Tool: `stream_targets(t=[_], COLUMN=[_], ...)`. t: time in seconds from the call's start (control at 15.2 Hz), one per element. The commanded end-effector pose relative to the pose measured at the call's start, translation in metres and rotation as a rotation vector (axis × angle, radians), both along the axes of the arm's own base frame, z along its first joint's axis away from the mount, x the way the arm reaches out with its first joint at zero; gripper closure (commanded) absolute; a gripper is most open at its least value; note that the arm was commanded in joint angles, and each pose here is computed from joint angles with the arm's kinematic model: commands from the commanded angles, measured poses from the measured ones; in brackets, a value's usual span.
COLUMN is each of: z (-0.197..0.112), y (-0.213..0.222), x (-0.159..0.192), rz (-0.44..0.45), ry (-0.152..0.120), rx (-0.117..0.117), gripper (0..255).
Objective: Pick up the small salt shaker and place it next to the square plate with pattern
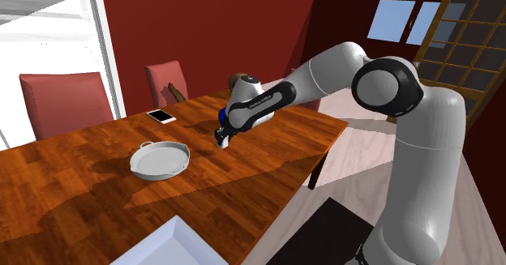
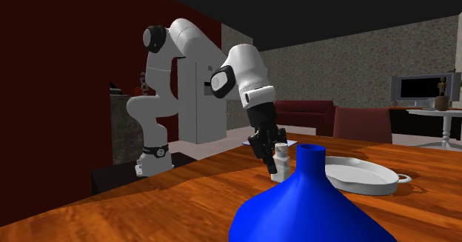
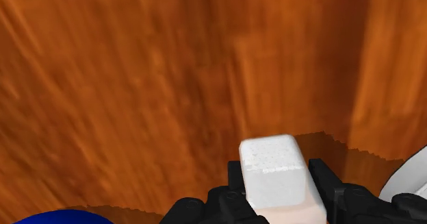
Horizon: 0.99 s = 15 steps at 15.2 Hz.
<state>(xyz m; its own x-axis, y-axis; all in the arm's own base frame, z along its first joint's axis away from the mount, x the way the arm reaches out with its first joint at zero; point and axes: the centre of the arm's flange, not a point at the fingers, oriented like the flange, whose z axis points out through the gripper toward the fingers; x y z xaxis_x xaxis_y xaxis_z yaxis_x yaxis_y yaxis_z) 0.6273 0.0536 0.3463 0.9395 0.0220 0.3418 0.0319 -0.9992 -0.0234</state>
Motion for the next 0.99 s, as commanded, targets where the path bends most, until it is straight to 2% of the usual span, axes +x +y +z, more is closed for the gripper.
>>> stream_targets(t=[0.0,0.92], z=[0.009,0.083], y=[0.002,0.002], x=[0.0,0.0], rz=[0.0,0.0], ry=[0.0,0.0], rx=[0.0,0.0], gripper=[255,255])
